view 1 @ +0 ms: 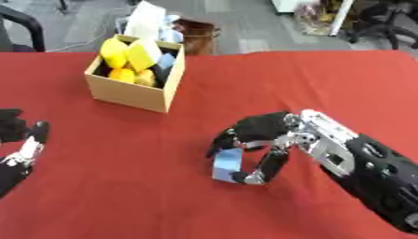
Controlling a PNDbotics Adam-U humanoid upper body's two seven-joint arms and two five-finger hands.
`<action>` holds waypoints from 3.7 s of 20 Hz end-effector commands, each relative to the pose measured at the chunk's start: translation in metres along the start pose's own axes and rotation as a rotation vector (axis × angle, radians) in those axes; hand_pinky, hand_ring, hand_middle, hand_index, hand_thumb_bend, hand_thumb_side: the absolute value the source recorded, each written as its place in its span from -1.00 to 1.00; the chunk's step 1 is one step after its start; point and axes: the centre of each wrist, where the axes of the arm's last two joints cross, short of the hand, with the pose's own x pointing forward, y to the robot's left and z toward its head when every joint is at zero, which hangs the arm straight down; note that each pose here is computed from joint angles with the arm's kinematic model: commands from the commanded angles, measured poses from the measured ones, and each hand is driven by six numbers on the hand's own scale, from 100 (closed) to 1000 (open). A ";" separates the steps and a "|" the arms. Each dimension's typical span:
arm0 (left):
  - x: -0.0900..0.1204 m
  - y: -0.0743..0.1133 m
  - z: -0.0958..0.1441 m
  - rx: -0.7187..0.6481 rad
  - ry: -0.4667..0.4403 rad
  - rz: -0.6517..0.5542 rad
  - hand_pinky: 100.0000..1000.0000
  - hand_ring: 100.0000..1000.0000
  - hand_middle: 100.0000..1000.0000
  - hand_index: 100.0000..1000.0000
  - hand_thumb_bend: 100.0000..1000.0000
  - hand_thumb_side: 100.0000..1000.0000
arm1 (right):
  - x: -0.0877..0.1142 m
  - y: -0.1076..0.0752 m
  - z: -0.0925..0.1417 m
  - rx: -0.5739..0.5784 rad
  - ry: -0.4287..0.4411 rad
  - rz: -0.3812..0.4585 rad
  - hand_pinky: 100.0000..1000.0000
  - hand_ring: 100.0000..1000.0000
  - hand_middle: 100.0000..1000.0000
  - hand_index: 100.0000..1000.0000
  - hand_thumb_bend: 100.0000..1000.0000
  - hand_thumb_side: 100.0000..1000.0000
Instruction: Pick up objects on the table and place them in the box.
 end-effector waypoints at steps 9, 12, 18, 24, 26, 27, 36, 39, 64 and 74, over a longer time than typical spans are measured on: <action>0.006 0.006 -0.003 0.005 -0.032 -0.010 0.22 0.15 0.00 0.34 -0.11 -0.30 | -0.010 -0.079 0.038 -0.189 0.062 0.111 -0.35 -0.37 0.04 0.74 -1.00 -1.00; 0.008 0.005 -0.004 0.000 -0.039 -0.009 0.22 0.15 0.00 0.34 -0.11 -0.30 | -0.018 -0.107 0.049 -0.298 0.123 0.105 -0.35 -0.38 0.05 0.75 -1.00 -1.00; 0.015 0.002 -0.007 -0.016 -0.066 0.003 0.22 0.15 0.00 0.34 -0.11 -0.31 | -0.034 -0.148 0.041 -0.460 0.215 0.097 -0.34 -0.38 0.06 0.75 -0.99 -1.00; 0.025 -0.004 -0.011 -0.042 -0.102 0.032 0.22 0.15 0.00 0.34 -0.11 -0.31 | -0.045 -0.166 0.009 -0.595 0.295 0.015 -0.27 -0.34 0.06 0.75 -1.00 -1.00; 0.028 -0.006 -0.013 -0.049 -0.116 0.039 0.22 0.15 0.00 0.34 -0.11 -0.32 | -0.049 -0.163 -0.004 -0.624 0.323 -0.028 -0.25 -0.34 0.06 0.75 -1.00 -1.00; 0.030 -0.007 -0.013 -0.053 -0.123 0.043 0.22 0.15 0.00 0.34 -0.11 -0.32 | -0.050 -0.161 -0.011 -0.633 0.337 -0.049 -0.23 -0.33 0.07 0.76 -1.00 -1.00; 0.041 -0.011 -0.016 -0.078 -0.157 0.067 0.22 0.15 0.00 0.34 -0.10 -0.32 | -0.067 -0.116 -0.057 -0.624 0.500 -0.184 0.15 -0.06 0.42 0.83 -1.00 -1.00; 0.041 -0.012 -0.016 -0.079 -0.159 0.070 0.22 0.15 0.00 0.34 -0.10 -0.32 | -0.072 -0.102 -0.063 -0.610 0.569 -0.191 0.30 0.19 0.66 0.90 -1.00 -0.78; 0.023 -0.005 -0.007 -0.039 -0.087 0.039 0.21 0.15 -0.01 0.33 -0.09 -0.31 | -0.073 -0.126 -0.038 -0.801 0.625 0.214 0.68 0.72 0.93 0.93 -0.93 -0.91; 0.011 0.000 -0.003 0.008 -0.048 0.016 0.21 0.16 0.00 0.32 -0.09 -0.31 | -0.074 -0.099 0.048 -1.019 0.582 0.296 0.40 0.28 0.59 0.85 -1.00 -0.94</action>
